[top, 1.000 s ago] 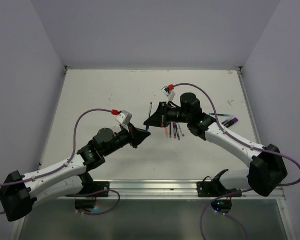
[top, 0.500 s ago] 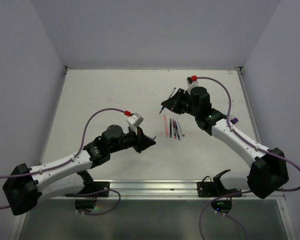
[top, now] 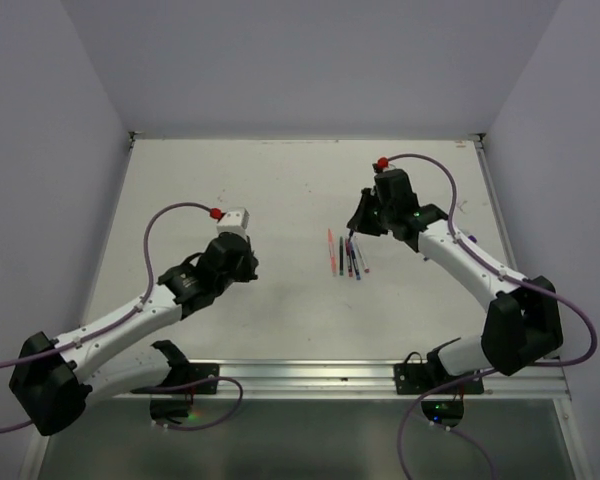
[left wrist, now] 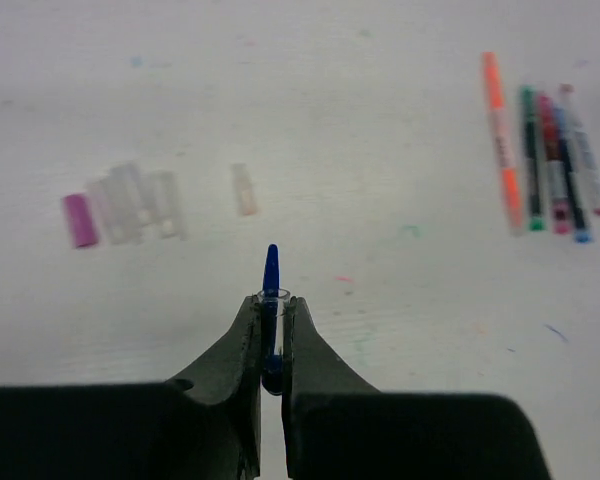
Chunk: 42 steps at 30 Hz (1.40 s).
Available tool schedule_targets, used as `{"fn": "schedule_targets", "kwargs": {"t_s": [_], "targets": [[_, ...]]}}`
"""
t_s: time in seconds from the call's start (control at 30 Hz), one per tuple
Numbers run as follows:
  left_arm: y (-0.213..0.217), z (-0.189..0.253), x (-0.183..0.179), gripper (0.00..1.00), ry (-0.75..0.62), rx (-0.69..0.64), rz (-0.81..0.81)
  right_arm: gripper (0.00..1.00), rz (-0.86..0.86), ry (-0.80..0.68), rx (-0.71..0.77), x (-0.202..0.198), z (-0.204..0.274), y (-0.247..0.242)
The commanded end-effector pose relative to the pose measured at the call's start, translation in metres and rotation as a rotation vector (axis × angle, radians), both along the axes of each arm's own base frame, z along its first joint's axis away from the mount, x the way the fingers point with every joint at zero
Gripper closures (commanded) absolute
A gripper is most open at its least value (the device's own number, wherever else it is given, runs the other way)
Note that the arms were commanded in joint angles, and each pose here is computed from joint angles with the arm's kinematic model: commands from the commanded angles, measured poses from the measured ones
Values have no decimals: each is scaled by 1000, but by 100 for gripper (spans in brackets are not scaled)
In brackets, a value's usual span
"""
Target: Open the pen caps
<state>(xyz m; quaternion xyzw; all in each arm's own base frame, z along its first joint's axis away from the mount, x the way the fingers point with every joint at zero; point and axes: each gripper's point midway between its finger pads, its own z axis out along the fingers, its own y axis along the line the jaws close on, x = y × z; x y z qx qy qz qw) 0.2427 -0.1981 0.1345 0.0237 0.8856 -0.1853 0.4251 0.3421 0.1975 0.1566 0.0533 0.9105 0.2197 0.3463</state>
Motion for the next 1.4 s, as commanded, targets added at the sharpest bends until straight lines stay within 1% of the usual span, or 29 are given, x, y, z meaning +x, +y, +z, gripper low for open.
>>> {"fn": "schedule_targets", "kwargs": {"t_s": [0.0,0.07,0.17,0.23,0.4,0.67,0.87,0.9,1.0,1.03,1.1,1.2,1.27,1.37], "targets": [[95,-11,9,100,7,276,381,100,41,101,-191,-16,-26,-37],[113,-13,13,100,2,343,448,100,53,153,-244,-19,-39,-51],[133,-21,18,100,36,398,522,100,37,191,-318,-17,-52,-67],[145,-26,23,100,53,388,582,100,26,208,-344,-20,-62,-73],[156,-38,41,100,58,379,621,100,26,252,-355,-21,-85,-80],[167,-75,64,100,161,359,607,100,47,292,-340,-19,-108,-79],[162,-87,78,100,176,318,568,100,66,309,-340,-17,-123,-77],[162,-87,81,100,171,313,561,100,86,311,-314,-18,-123,-72],[156,-91,86,100,175,302,518,100,96,313,-299,-18,-125,-68],[153,-92,87,99,180,293,505,100,110,310,-283,-18,-125,-65],[154,-98,87,91,199,289,513,100,115,302,-267,-18,-123,-62],[153,-106,82,86,229,272,518,100,112,293,-267,-18,-120,-63],[155,-112,77,85,244,273,527,100,107,289,-277,-18,-119,-65],[155,-114,76,80,245,264,534,100,112,284,-275,-18,-119,-64]]}}
